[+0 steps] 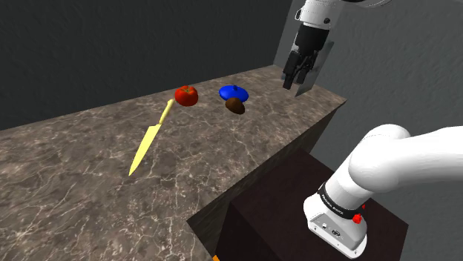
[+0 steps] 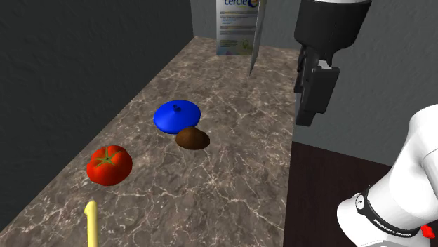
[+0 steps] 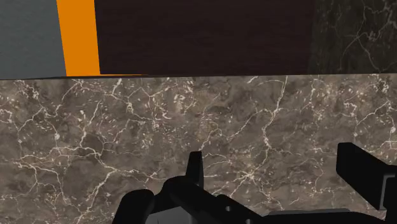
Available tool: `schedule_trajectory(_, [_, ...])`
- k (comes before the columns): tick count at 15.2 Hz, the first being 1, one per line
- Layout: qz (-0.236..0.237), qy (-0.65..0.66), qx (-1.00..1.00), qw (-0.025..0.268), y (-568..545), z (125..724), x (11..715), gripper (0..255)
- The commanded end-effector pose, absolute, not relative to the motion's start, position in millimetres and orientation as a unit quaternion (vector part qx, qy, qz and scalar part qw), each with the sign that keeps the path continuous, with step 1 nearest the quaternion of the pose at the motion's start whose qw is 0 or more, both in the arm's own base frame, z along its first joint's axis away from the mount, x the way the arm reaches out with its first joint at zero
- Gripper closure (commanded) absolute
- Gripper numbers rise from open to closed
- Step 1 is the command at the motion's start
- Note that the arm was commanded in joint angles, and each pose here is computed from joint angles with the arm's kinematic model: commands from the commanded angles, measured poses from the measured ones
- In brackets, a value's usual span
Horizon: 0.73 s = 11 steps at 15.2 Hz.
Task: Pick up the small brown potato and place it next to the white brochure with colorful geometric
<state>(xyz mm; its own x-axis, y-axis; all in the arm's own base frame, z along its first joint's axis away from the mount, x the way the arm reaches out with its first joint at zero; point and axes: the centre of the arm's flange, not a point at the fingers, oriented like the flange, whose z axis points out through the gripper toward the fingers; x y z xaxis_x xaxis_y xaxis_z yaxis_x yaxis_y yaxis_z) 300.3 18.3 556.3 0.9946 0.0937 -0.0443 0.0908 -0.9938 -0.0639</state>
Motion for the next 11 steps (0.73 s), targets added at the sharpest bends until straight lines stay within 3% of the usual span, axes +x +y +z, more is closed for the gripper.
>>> schedule_trajectory(1, [0.024, -0.046, -0.998, 0.031, 18, 556, 300, 0])
schedule_trajectory(11, [-0.064, -0.043, -0.997, 0.018, 8, 458, 361, 0])
